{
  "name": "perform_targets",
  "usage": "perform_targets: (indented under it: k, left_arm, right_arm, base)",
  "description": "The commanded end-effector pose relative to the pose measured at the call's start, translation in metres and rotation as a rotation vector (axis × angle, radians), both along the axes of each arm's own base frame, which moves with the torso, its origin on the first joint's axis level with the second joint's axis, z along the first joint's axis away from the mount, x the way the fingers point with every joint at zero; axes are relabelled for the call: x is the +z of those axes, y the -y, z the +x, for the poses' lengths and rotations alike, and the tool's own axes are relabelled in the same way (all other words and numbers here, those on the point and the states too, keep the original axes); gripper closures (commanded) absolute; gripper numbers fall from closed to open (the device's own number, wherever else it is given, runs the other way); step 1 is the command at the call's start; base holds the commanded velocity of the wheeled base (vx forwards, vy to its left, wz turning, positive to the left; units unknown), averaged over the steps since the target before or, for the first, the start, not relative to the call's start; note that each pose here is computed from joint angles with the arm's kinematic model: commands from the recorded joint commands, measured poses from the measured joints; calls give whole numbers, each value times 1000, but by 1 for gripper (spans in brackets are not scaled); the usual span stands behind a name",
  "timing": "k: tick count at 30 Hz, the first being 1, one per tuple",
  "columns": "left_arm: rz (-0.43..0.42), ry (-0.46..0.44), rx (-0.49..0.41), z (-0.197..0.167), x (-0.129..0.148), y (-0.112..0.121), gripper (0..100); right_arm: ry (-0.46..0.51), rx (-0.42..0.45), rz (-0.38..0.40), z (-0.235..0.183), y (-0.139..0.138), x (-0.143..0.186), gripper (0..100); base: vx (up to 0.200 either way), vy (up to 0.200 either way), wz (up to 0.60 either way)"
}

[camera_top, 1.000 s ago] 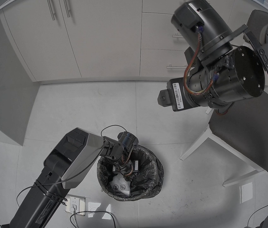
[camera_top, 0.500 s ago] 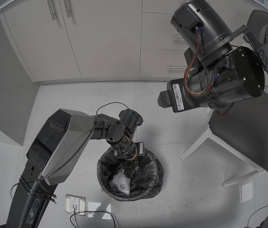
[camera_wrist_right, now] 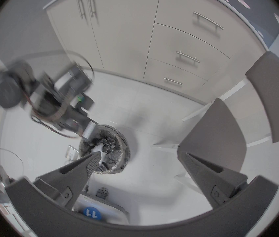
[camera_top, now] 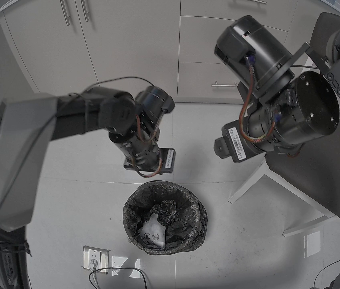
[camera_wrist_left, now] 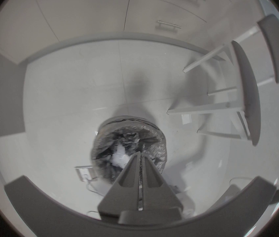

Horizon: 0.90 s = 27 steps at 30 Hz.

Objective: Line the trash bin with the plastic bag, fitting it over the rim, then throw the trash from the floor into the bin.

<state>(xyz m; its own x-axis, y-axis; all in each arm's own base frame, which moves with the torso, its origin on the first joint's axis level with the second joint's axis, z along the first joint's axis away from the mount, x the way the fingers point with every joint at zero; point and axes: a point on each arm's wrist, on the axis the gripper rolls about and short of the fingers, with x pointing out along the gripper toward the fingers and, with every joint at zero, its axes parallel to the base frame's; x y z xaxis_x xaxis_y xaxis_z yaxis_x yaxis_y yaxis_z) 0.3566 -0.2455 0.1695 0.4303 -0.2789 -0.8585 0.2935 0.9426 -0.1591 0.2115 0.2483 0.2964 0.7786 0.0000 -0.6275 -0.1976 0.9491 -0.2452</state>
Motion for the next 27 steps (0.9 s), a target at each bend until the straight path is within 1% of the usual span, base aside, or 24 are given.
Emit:
perform_targets:
  k: [1, 2, 3, 4, 5, 6, 7, 9, 10, 11, 12, 13, 14, 15, 16, 17, 20, 21, 24, 25, 27]
  left_arm:
    - [104, 174, -79, -62, 104, -54, 100]
    - [113, 173, -81, -63, 105, -56, 100]
    - [198, 203, -92, -82, 124, -77, 100]
    - [218, 209, -90, -86, 128, -81, 100]
    - [290, 223, -80, -100, 141, -99, 100]
    - [321, 230, -72, -108, 147, -108, 100]
    - [359, 231, -55, -117, 155, -123, 100]
    - [364, 230, -56, -119, 156, -124, 100]
    - [457, 174, -17, -147, 170, -165, 100]
    - [466, 159, -7, -152, 172, -172, 100]
    - [466, 159, -7, -152, 172, -172, 100]
    - [500, 74, 55, -184, 180, -201, 100]
    - [503, 49, 81, -196, 182, -209, 100]
    - [492, 68, 117, -204, 186, -215, 100]
    - [492, 68, 117, -204, 186, -215, 100]
    - [462, 114, 203, -221, 195, -225, 100]
    - [419, 187, 308, -254, 205, -237, 100]
    - [402, 230, 329, -270, 210, -240, 100]
    - [354, 372, 357, -328, 218, -248, 100]
    - [327, 443, 369, -357, 219, -253, 100]
    - [289, 556, 389, -401, 217, -259, 100]
  right_arm:
    - [51, 0, -156, -21, 14, 12, 0]
    - [56, -2, -160, -21, 14, 13, 0]
    - [103, -17, -204, -26, 22, 21, 0]
    - [115, -20, -210, -27, 25, 24, 0]
    - [149, -22, -236, -33, 33, 33, 0]
    - [166, -20, -250, -36, 39, 38, 0]
    - [188, -17, -270, -42, 47, 46, 0]
    - [190, -16, -272, -43, 48, 47, 0]
    - [232, -14, -320, -59, 71, 64, 0]
    - [237, -20, -326, -62, 78, 68, 0]
    - [237, -20, -326, -62, 78, 68, 0]
    - [236, -45, -337, -77, 106, 78, 0]
    - [226, -69, -346, -81, 120, 81, 0]
    - [212, -101, -354, -85, 134, 83, 0]
    - [212, -101, -354, -85, 134, 83, 0]
    - [182, -190, -369, -93, 164, 87, 0]
    - [176, -261, -368, -112, 193, 93, 0]
    - [175, -277, -365, -120, 202, 95, 0]
    - [162, -358, -363, -141, 227, 97, 0]
    - [148, -380, -356, -154, 237, 97, 0]
    - [130, -377, -322, -177, 250, 96, 0]
  base:
    - [0, 0, 0]
    - [0, 0, 0]
    - [0, 0, 0]
    - [0, 0, 0]
    - [0, 0, 0]
    - [0, 0, 0]
    - [0, 0, 0]
    - [0, 0, 0]
    - [0, 0, 0]
    - [0, 0, 0]
    - [0, 0, 0]
    - [0, 0, 0]
    - [0, 0, 0]
    - [0, 0, 0]
    - [0, 0, 0]
    - [0, 0, 0]
    - [0, 0, 0]
    - [0, 0, 0]
    - [0, 0, 0]
    - [0, 0, 0]
    - [0, 0, 0]
